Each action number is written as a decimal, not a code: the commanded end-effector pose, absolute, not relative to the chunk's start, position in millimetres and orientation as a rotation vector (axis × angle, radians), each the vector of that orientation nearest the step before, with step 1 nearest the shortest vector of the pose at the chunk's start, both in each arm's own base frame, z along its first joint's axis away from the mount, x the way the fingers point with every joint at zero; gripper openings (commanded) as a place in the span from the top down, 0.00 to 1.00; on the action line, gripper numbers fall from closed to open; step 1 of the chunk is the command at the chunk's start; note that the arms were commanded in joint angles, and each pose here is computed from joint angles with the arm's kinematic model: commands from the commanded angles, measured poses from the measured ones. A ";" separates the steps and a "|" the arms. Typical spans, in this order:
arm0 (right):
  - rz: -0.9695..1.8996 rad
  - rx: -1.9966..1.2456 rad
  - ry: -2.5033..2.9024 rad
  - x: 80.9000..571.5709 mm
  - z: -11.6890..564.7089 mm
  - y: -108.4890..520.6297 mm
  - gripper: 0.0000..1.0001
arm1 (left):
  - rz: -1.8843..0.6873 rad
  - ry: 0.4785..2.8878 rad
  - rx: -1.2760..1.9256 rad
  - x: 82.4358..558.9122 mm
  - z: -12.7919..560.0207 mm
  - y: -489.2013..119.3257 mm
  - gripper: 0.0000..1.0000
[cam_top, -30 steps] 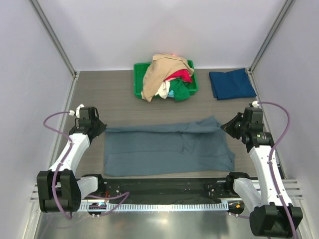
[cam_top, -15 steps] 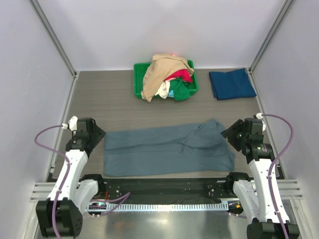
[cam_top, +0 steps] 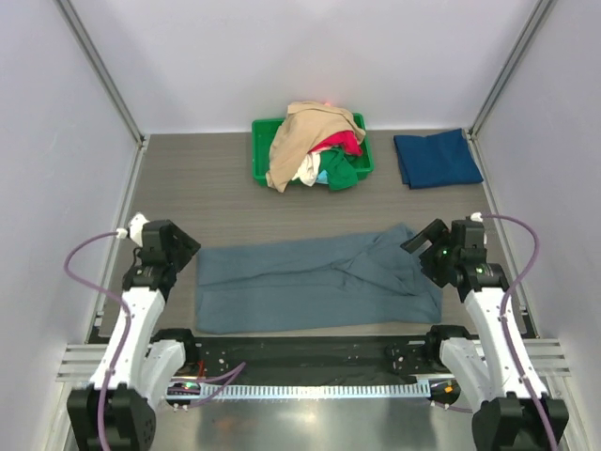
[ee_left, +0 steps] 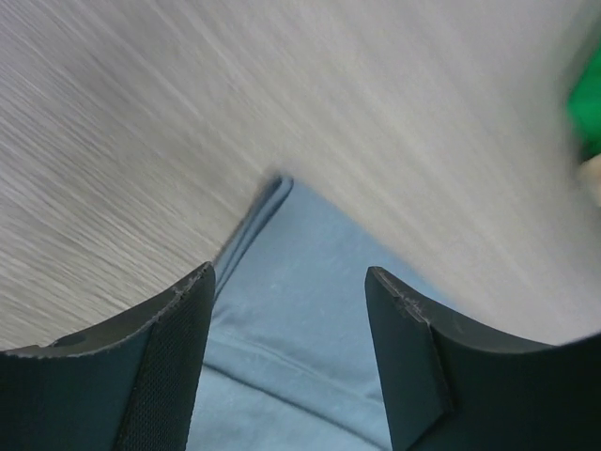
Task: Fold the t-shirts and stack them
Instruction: Fold the tshirt
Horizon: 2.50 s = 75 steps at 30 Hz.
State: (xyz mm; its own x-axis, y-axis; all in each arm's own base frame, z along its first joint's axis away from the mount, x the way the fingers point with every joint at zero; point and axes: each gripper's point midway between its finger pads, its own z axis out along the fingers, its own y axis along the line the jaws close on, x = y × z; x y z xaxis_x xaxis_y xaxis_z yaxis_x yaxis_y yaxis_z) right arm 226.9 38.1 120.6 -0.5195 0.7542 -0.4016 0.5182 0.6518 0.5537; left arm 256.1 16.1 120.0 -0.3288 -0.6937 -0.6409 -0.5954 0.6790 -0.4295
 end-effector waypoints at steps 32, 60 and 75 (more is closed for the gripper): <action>0.230 0.838 2.590 423.3 5.9 101.1 0.03 | -0.691 2.682 -0.633 156.7 10.3 -164.2 0.41; 0.189 0.585 2.499 374.9 150.6 90.5 0.01 | -0.416 2.497 -0.200 180.0 120.6 -169.3 0.25; 0.716 0.353 2.706 52.0 78.2 262.1 0.13 | -0.541 2.589 -0.291 182.8 67.3 -157.7 0.30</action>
